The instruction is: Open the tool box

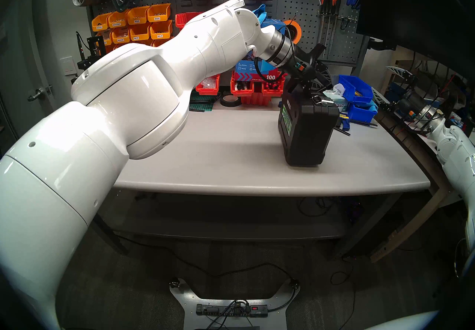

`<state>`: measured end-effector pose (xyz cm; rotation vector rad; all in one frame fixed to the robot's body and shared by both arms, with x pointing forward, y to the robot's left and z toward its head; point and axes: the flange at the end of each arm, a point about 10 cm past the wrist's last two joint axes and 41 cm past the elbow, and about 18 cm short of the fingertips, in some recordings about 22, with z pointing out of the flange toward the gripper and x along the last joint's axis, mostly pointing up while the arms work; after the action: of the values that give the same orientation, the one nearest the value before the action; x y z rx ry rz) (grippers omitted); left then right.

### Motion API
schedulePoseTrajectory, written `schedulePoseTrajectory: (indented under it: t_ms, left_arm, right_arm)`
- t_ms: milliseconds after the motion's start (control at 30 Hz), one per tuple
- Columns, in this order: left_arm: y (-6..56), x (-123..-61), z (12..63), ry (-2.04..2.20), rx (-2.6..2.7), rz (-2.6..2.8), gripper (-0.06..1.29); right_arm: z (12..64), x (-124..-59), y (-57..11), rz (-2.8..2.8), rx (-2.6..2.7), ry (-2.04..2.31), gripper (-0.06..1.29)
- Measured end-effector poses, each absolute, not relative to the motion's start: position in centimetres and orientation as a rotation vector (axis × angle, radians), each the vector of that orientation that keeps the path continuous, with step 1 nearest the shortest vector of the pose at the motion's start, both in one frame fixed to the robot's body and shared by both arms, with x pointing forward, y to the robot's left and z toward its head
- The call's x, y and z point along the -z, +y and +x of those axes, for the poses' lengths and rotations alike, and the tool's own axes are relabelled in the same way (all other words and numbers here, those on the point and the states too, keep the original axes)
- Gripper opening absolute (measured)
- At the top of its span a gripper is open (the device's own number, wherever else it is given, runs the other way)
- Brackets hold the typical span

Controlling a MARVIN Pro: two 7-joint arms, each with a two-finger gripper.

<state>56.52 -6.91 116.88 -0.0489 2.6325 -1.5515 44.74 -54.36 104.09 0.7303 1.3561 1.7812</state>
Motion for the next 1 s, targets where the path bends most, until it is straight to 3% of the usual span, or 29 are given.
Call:
schedulePoseTrajectory:
  t_ms: [233,333,367,1000]
  left_arm:
    - [-6.9,-116.5,56.6,2.639,1.547,-0.057,0.45]
    - [-6.8,-116.3,56.7,2.637,1.559,-0.067,0.1]
    - [-6.6,-116.3,56.8,2.636,1.567,-0.074,0.07]
    - [-2.0,-114.6,59.1,2.515,1.858,-0.302,0.05]
  right_arm:
    - [44.7,-104.1,-54.4,0.73,-1.781,1.356,1.23]
    - [44.7,-104.1,-54.4,0.73,-1.781,1.356,1.23]
    - [44.7,-104.1,-54.4,0.73,-1.781,1.356,1.23]
    - [44.7,-104.1,-54.4,0.73,-1.781,1.356,1.23]
